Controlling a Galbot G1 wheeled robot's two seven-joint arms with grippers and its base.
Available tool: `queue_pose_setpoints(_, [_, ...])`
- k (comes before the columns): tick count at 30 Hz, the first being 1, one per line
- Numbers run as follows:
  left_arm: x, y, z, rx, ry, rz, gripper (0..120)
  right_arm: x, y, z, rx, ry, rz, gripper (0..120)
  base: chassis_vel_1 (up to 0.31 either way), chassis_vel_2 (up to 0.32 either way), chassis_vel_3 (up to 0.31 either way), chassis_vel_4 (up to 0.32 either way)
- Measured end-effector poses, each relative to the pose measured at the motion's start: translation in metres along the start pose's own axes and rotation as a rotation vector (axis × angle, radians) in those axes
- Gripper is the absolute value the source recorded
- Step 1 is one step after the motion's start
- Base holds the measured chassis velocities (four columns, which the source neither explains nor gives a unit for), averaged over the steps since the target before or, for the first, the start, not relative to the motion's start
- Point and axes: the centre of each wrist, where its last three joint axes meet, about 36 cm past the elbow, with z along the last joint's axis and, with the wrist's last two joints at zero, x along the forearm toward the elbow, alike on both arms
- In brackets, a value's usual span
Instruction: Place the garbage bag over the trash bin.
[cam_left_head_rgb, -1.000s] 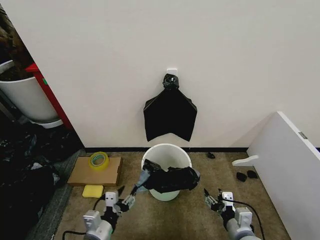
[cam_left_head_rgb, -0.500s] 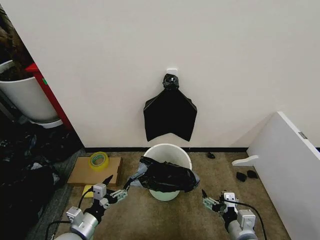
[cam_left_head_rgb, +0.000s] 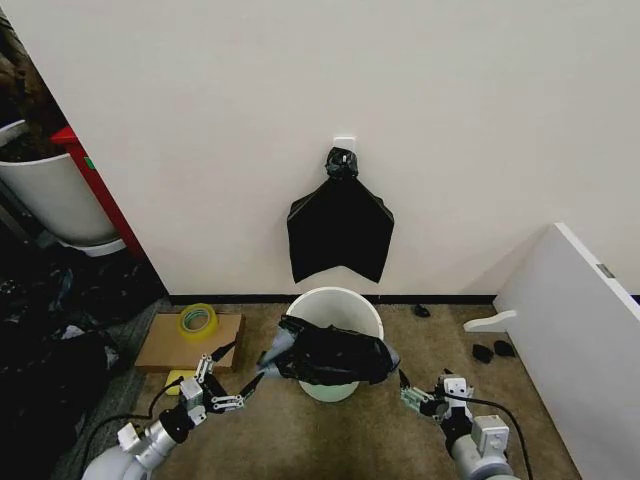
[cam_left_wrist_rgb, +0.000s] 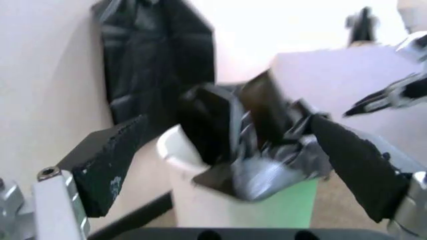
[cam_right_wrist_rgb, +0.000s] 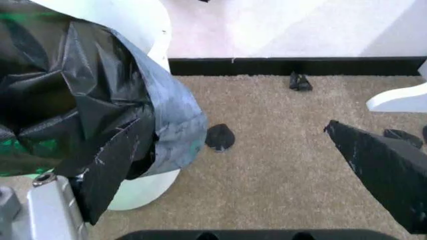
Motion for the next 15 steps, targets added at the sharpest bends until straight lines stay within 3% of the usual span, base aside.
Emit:
queue_pose_setpoints(4, [-0.004, -0.004, 0.003, 0.02, -0.053, -0.005, 95, -0.001, 0.002, 0.0, 0.001, 0.0, -0.005, 100, 0.0, 0.0, 0.0, 0.0])
queue_pose_setpoints(8, [-0.008, -0.003, -0.004, 0.016, -0.041, -0.089, 98, -0.001, 0.0, -0.002, 0.006, -0.021, -0.008, 100, 0.0, 0.0, 0.0, 0.0])
queue_pose_setpoints(11, [-0.017, -0.01, -0.016, 0.024, -0.06, -0.282, 100, -0.003, -0.012, -0.017, 0.023, -0.088, -0.026, 100, 0.0, 0.0, 0.0, 0.0])
queue_pose_setpoints(12, [-0.017, -0.01, -0.016, 0.024, -0.06, -0.282, 100, -0.003, -0.012, -0.017, 0.023, -0.088, -0.026, 100, 0.0, 0.0, 0.0, 0.0])
queue_pose_setpoints(15, [-0.031, -0.036, -0.028, 0.054, -0.087, -0.506, 100, -0.005, -0.03, -0.043, 0.08, -0.15, -0.11, 100, 0.0, 0.0, 0.0, 0.0])
